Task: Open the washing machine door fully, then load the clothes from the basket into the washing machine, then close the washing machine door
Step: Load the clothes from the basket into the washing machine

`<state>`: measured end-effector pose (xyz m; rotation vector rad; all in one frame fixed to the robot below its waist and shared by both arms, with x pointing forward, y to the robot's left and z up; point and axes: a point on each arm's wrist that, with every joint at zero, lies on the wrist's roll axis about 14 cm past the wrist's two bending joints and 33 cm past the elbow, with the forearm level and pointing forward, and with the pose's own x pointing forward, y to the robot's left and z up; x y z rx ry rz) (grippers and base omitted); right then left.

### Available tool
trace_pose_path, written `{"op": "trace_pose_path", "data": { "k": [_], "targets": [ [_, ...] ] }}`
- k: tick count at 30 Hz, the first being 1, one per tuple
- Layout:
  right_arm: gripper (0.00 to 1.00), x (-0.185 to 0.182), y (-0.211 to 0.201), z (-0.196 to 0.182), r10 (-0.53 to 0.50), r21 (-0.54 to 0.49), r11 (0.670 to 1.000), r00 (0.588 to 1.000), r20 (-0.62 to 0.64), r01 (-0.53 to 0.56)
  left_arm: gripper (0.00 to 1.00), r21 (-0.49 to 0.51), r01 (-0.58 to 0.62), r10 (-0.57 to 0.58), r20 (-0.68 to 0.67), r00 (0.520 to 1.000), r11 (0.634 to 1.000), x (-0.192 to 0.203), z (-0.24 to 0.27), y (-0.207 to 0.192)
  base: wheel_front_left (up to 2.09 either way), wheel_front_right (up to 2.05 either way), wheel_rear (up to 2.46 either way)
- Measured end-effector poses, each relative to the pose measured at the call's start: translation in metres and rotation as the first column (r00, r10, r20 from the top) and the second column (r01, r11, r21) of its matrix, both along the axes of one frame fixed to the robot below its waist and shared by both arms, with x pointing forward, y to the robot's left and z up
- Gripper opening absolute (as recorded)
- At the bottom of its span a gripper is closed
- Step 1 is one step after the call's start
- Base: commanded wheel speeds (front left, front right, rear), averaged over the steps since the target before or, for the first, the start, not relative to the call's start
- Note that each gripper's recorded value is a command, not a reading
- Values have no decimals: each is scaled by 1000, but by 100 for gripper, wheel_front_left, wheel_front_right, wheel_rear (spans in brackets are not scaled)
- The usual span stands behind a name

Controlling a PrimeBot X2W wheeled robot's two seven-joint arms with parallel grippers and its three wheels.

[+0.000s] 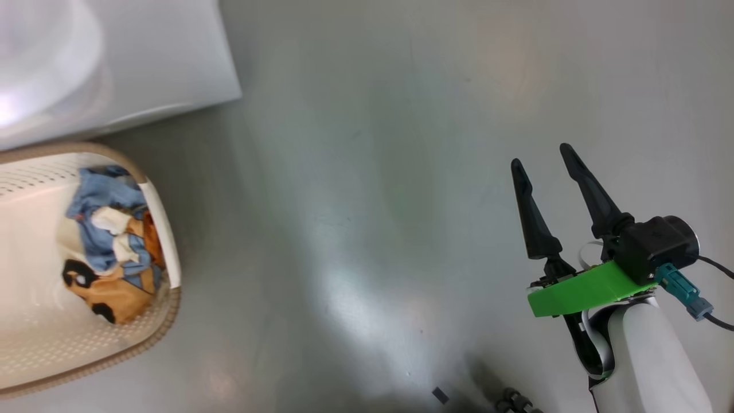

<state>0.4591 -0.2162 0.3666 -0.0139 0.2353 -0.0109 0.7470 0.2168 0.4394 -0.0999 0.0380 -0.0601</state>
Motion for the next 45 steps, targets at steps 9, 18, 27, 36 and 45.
{"op": "trace_pose_path", "data": {
  "k": [9, 18, 27, 36, 45],
  "targets": [
    [100, 3, 8, 28, 27, -16, 1000, 997, 67, -26, 100, -4, 31, -31, -57, 998, 1000, -50, -3, -2, 0, 0, 0],
    [100, -8, 18, 61, 48, -17, 999, 990, 132, -46, 100, -3, 71, -71, -88, 994, 997, -115, 4, -9, 0, 0, 0],
    [100, -27, 32, 87, 77, 0, 997, 981, 181, -78, 100, 2, 109, -109, -56, 993, 994, -192, 22, -21, 0, 0, 0],
    [100, -50, 44, 111, 103, 6, 994, 967, 231, -107, 100, 10, 68, -68, -6, 998, 998, -274, 40, -18, 0, 0, 0],
    [100, -73, 52, 129, 124, 2, 992, 953, 276, -129, 100, -43, -21, 24, 55, 998, 999, -338, 59, -14, 0, 0, 0]
  ]
}}
